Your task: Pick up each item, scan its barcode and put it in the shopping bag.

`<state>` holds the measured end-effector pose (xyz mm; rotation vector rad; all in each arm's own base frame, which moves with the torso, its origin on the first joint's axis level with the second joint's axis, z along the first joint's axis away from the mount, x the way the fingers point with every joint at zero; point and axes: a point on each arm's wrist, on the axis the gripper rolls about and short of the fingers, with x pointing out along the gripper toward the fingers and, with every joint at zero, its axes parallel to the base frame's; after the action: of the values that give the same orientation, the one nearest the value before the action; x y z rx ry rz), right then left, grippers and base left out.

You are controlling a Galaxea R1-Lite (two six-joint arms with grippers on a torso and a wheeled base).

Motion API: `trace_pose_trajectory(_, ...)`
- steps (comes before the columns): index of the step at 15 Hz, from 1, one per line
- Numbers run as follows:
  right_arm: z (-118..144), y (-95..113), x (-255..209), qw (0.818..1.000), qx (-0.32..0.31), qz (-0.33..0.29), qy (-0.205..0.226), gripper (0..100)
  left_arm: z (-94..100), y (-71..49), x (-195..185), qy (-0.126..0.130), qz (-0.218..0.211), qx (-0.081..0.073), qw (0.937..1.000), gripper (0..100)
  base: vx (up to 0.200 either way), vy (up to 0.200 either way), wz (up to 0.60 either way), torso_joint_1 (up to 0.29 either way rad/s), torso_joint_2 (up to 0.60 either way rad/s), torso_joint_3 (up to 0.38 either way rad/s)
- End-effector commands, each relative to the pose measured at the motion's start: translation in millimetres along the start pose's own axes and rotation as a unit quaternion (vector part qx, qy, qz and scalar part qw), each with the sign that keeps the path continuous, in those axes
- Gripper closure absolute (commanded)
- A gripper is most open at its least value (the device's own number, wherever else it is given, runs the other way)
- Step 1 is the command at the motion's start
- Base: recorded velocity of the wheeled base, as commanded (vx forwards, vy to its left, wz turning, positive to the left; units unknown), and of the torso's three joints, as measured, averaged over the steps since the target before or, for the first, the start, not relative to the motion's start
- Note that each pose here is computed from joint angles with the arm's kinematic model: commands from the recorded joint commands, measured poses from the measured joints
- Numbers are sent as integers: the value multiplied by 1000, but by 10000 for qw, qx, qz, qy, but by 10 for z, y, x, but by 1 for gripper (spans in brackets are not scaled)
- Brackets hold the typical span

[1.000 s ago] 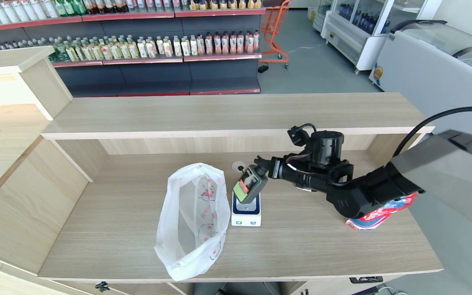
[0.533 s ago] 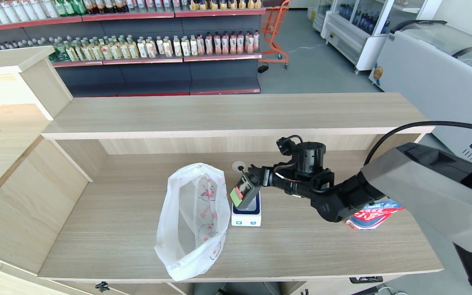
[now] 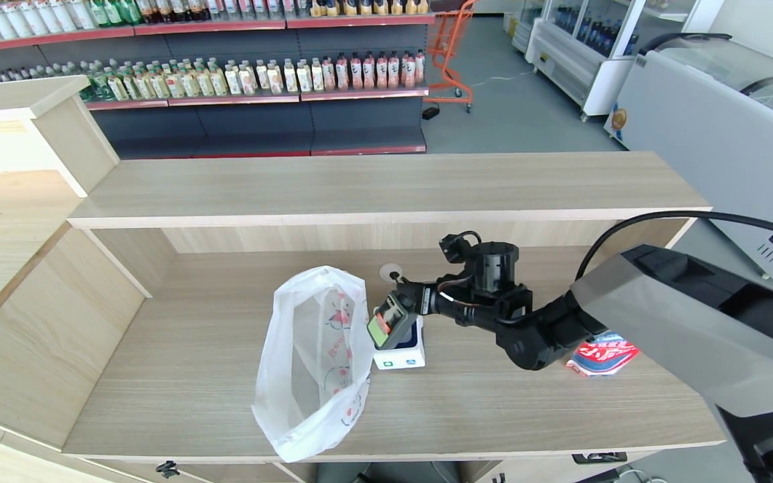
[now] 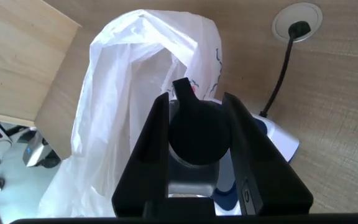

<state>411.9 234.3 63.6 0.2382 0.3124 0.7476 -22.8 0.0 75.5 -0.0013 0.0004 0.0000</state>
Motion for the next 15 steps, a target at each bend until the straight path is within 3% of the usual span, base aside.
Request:
trace_pose_trajectory(1, 110, 45, -40, 9999, -30, 17, -123, 100, 0, 0, 1, 6, 0, -1, 10000, 0, 0, 0, 0, 0, 0, 0)
trace_pose_trajectory(5, 570, 255, -362, 9974, -164, 115, -686, 100, 0, 0, 1, 6, 0, -1, 10000, 0, 0, 0, 0, 0, 0, 0)
trace_pose_trajectory(8, 740, 369, -616, 9940, -254, 126, -1053, 100, 0, 0, 1, 6, 0, -1, 10000, 0, 0, 0, 0, 0, 0, 0)
trace_pose_trajectory(10, 687, 420, -548, 9945, -270, 223, -983, 100, 0, 0, 1, 6, 0, -1, 10000, 0, 0, 0, 0, 0, 0, 0)
trace_pose_trajectory(13, 365, 493, -266, 9970, -267, 363, -629, 100, 0, 0, 1, 6, 0, -1, 10000, 0, 0, 0, 0, 0, 0, 0)
trace_pose_trajectory(15, 150, 416, -111, 9960, -695, 314, -465, 100, 0, 0, 1, 6, 0, -1, 10000, 0, 0, 0, 0, 0, 0, 0)
